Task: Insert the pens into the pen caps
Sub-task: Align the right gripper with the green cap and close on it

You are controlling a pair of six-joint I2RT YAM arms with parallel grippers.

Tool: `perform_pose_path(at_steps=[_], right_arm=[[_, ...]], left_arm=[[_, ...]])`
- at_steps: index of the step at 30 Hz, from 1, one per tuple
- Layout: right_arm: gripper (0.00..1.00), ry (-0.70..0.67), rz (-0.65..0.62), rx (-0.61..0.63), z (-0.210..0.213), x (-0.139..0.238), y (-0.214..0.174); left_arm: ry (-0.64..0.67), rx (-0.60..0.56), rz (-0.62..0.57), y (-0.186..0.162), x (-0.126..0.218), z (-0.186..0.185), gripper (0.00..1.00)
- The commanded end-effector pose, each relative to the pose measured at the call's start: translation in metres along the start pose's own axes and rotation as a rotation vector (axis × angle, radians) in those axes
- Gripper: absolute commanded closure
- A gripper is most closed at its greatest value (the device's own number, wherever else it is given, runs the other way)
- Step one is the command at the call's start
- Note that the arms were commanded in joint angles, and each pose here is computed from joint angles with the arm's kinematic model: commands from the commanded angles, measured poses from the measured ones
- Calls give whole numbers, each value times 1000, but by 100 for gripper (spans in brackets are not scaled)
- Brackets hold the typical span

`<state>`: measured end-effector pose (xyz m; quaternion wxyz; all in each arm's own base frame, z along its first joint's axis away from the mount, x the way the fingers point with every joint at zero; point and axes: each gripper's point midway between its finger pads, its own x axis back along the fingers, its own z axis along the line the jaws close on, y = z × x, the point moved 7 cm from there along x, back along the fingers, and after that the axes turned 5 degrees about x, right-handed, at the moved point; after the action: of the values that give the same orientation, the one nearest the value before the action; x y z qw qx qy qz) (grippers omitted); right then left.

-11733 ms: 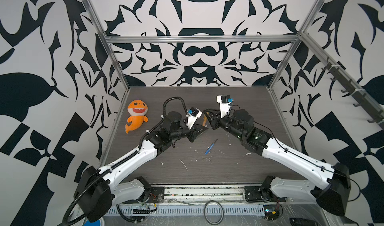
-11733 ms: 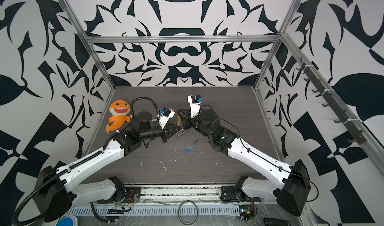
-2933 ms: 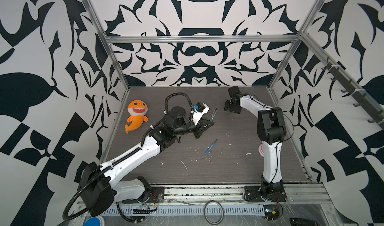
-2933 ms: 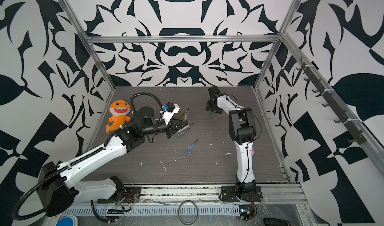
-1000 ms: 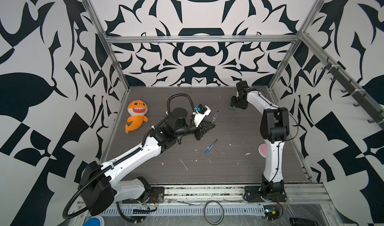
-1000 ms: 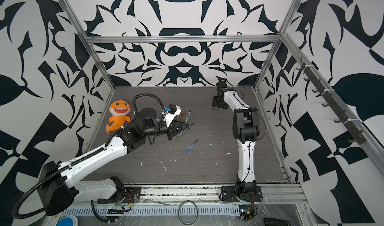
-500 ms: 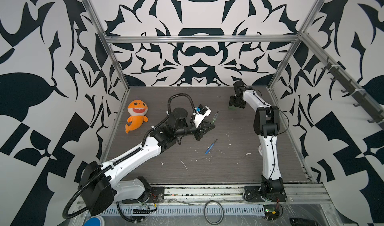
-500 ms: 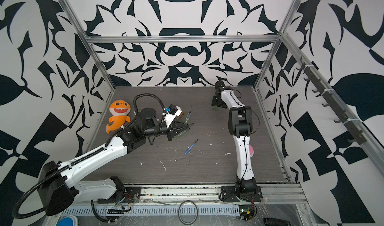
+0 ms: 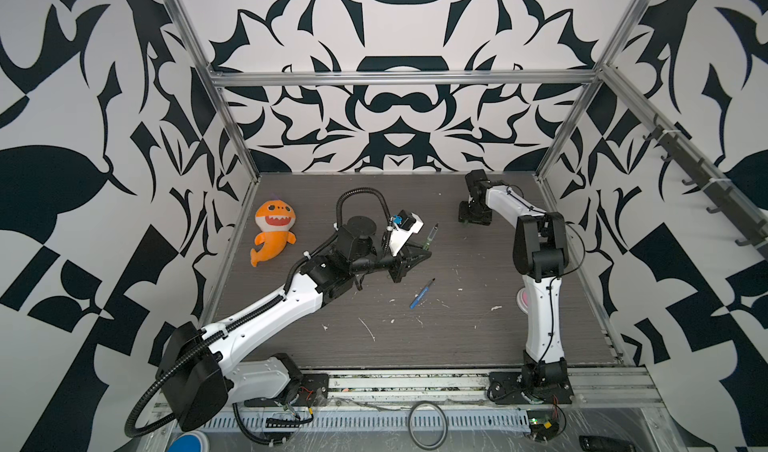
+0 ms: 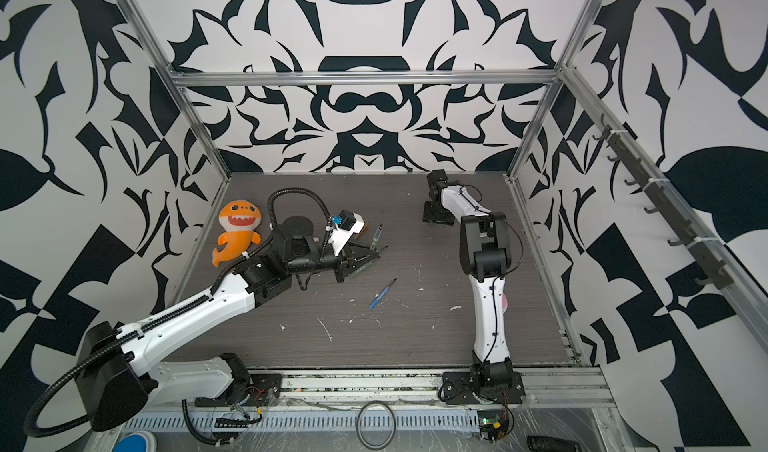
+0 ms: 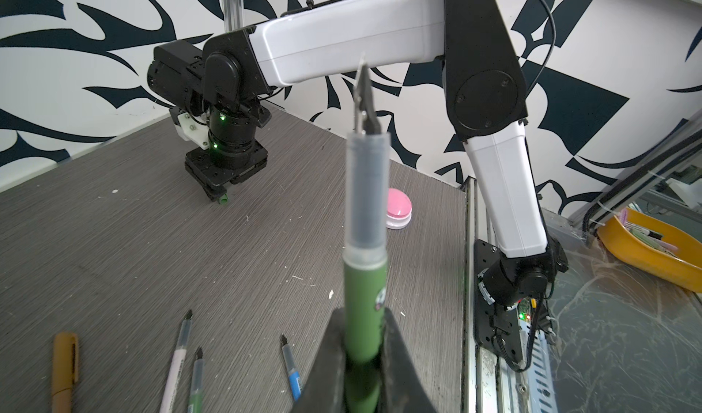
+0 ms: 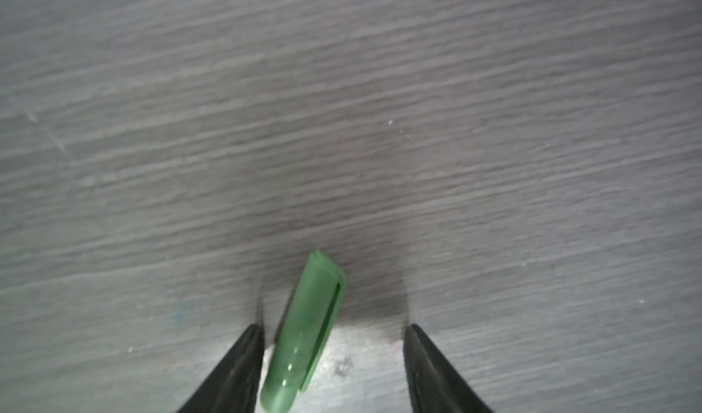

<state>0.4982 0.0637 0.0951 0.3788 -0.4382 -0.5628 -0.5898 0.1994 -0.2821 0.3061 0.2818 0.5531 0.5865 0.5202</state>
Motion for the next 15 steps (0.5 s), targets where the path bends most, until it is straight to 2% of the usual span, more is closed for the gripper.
perform_pose_path(at_steps=[1,6,12,15], right_arm=[[44,116,-34,19,7,16,10],[54,253,-26,-37,0,24,20],[58,252,-24,-58,-8,29,23],[65,243,-15,-98,-13,26,25]], left_arm=[[-31,-25,-23,12,1,-8,91],[-19,-34,-21,11,1,-7,91],[-25,-33,-19,11,1,-8,91],[-29,-34,-19,11,1,-9,91]])
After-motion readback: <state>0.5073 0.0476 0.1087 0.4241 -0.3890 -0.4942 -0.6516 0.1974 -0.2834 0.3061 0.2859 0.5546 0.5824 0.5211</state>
